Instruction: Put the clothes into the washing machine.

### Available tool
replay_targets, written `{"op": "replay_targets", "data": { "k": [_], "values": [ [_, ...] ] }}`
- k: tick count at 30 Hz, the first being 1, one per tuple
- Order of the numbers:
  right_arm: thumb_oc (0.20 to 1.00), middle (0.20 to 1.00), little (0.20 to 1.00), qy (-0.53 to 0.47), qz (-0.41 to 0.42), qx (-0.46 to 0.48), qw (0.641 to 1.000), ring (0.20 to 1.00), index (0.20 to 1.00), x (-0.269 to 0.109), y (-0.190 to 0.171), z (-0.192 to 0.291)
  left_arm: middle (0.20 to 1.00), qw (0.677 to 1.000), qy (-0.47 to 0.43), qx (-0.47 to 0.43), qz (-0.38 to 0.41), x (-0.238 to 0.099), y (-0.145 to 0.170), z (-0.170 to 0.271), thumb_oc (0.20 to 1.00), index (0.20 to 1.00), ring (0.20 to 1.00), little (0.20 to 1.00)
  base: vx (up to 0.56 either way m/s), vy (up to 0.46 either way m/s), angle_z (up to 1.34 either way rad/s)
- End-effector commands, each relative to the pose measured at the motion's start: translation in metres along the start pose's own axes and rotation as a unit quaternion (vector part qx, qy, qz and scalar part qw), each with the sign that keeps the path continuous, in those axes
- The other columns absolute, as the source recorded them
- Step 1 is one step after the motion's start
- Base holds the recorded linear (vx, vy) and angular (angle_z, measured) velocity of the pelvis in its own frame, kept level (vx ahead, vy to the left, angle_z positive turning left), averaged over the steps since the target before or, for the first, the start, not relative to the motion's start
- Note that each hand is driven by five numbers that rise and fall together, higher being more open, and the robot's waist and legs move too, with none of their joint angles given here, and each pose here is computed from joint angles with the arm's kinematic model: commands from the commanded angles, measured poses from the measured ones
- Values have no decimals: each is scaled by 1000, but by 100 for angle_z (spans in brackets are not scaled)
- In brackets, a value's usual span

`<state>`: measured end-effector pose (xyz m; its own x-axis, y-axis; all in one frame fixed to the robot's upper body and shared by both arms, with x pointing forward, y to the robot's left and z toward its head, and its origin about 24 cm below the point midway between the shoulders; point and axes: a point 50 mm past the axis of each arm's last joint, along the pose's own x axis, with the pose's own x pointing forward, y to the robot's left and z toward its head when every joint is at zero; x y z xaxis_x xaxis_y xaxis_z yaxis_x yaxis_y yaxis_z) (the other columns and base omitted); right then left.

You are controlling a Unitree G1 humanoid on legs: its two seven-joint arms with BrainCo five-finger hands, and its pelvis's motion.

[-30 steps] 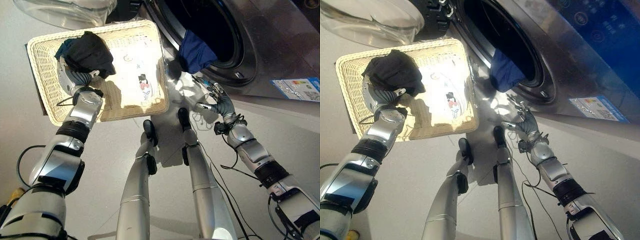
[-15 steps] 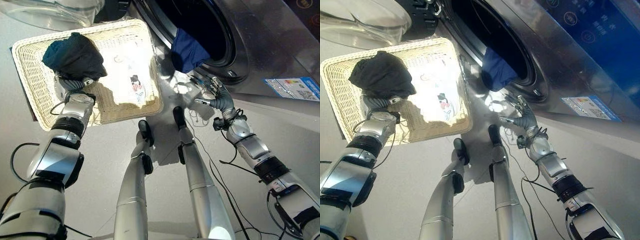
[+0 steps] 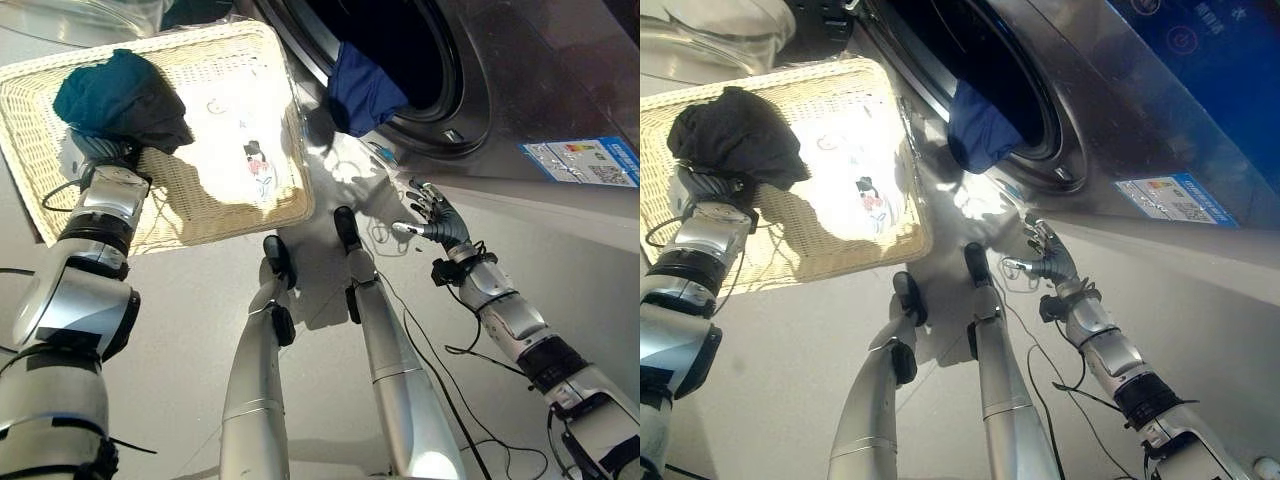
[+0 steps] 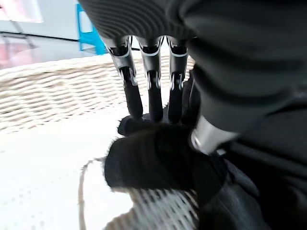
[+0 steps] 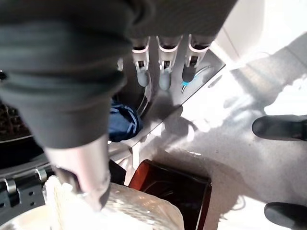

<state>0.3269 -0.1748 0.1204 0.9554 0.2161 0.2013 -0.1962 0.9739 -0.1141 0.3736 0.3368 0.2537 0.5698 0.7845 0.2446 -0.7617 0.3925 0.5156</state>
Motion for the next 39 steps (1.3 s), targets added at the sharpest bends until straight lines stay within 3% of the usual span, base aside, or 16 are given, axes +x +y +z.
{"op": "replay_targets", "data": {
  "k": [1,6,16,23,26,27,28,31,34,35,36,38,39],
  "values": [
    [1000,1000,1000,-53,35,28,998,1000,1000,-7,20,12,200,993,-68,-57,78,6,25,25,200,200,200,200,0,0,0],
    [1000,1000,1000,-62,43,28,997,1000,1000,-6,30,12,200,981,-112,-141,78,-2,21,46,200,200,200,200,-18,-40,0],
    [1000,1000,1000,-96,70,51,992,1000,1000,-4,55,23,200,908,-221,-329,133,-29,27,85,200,200,200,200,-59,-94,4],
    [1000,1000,1000,-112,102,42,988,1000,1000,-8,74,30,200,864,-323,-366,123,-65,17,89,200,200,200,200,-55,-133,9],
    [1000,1000,1000,-114,103,41,987,1000,1000,-8,74,30,200,863,-326,-367,119,-67,16,88,200,200,200,200,-25,-90,11],
    [1000,1000,1000,-127,104,33,986,1000,1000,-6,77,36,200,853,-352,-378,76,-77,10,87,200,200,200,200,-68,-307,37],
    [1000,1000,1000,-147,103,19,984,1000,1000,0,82,49,200,818,-385,-427,-34,-102,-5,78,200,200,200,200,-85,-373,40],
    [1000,1000,1000,-151,101,0,983,1000,1000,7,82,59,200,770,-415,-462,-147,-130,-14,72,200,200,200,200,-55,-197,28],
    [1000,1000,1000,-152,99,-16,983,1000,1000,13,81,67,200,692,-435,-495,-293,-164,-19,71,200,200,200,200,-38,-110,33],
    [1000,1000,1000,-152,99,-16,983,1000,1000,13,81,67,200,692,-435,-495,-293,-164,-19,71,200,200,200,200,-41,-101,19],
    [1000,1000,1000,-151,97,-20,984,1000,1000,16,82,69,200,654,-439,-499,-360,-178,-21,72,200,200,200,200,-26,-63,9],
    [1000,1000,1000,-149,96,-22,984,1000,1000,17,81,69,200,646,-442,-497,-375,-183,-22,72,200,200,200,200,-23,-55,12],
    [1000,1000,1000,-147,97,-23,984,1000,1000,19,80,69,200,623,-448,-494,-409,-192,-22,73,200,200,200,200,-20,-36,17]
  ]
}}
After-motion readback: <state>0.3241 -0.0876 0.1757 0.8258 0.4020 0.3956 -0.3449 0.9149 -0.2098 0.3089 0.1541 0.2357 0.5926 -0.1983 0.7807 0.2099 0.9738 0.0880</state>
